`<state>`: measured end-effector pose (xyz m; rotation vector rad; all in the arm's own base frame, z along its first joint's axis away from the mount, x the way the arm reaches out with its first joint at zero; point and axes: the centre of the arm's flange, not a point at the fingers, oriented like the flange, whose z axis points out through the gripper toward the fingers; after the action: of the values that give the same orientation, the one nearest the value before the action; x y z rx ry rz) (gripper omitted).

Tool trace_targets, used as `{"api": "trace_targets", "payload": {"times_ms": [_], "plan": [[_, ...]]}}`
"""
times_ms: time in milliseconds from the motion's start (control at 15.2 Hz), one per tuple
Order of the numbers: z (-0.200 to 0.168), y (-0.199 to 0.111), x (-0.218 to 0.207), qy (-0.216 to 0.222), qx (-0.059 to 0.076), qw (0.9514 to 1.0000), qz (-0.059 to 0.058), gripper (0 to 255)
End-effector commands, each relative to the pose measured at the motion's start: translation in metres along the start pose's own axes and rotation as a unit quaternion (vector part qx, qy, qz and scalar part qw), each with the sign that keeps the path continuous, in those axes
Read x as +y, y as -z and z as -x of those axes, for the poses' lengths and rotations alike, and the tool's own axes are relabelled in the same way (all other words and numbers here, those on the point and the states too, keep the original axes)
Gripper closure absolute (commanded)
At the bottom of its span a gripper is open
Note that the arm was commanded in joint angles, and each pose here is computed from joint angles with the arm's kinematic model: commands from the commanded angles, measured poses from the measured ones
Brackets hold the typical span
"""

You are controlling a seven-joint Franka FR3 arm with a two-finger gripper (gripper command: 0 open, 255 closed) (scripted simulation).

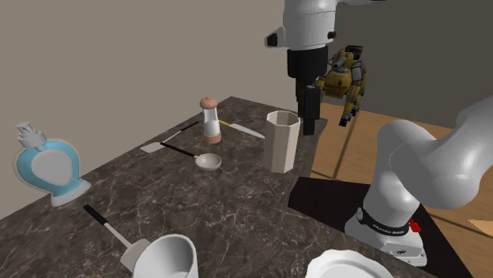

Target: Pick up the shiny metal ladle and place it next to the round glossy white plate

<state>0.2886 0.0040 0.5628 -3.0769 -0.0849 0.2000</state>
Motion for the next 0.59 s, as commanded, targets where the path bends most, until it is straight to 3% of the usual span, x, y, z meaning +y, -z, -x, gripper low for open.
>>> {"api": "trace_targets", "payload": {"times_ms": [0, 528], "plan": [[0.000, 0.000, 0.000, 0.000, 0.000, 1.0000, 0.000, 0], [-0.084, -0.042, 0.022, -0.054, 0.035, 0.9979, -0.004, 0]]}}
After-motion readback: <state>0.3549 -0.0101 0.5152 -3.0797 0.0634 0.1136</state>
